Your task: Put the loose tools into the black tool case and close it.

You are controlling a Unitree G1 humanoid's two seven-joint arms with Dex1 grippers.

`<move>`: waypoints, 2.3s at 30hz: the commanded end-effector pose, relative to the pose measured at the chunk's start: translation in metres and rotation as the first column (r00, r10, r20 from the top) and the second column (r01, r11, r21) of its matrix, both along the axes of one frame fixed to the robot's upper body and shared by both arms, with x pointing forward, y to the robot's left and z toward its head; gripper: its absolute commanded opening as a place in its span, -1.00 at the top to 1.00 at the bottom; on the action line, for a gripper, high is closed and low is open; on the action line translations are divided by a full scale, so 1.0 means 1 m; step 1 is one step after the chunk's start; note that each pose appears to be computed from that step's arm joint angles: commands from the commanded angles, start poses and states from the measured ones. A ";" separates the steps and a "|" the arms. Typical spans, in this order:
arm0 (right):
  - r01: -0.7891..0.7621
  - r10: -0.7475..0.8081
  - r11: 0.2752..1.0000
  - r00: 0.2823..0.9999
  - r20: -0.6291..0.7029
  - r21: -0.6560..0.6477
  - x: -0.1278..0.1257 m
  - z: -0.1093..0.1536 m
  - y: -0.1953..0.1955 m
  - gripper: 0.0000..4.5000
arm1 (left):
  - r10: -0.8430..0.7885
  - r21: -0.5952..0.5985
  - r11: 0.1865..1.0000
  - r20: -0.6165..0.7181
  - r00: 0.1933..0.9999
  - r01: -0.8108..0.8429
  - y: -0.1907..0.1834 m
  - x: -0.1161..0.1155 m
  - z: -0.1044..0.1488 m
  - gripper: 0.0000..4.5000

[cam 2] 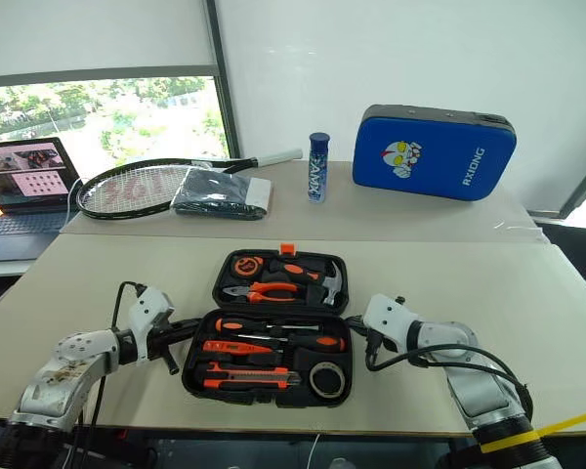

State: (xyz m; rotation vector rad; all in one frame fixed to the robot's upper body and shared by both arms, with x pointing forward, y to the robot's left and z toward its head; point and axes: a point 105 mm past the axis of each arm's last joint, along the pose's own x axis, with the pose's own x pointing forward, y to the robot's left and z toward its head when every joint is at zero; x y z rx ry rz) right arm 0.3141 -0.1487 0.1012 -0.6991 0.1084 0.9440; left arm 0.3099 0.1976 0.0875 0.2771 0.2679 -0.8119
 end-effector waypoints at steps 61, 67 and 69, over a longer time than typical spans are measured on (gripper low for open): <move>0.496 -0.241 0.818 0.754 -0.611 0.290 0.050 0.077 0.013 1.00 | 0.093 -0.245 0.952 -0.345 0.934 -0.186 -0.024 0.058 0.075 1.00; 0.148 -0.050 0.810 0.982 -0.184 0.567 0.021 0.106 0.007 1.00 | -0.023 -0.376 0.927 -0.060 0.998 -0.001 -0.021 0.040 0.092 1.00; 0.099 -0.038 0.829 0.992 -0.121 0.550 0.011 0.095 0.001 1.00 | -0.055 -0.384 0.921 0.055 0.997 0.072 -0.023 0.032 0.096 1.00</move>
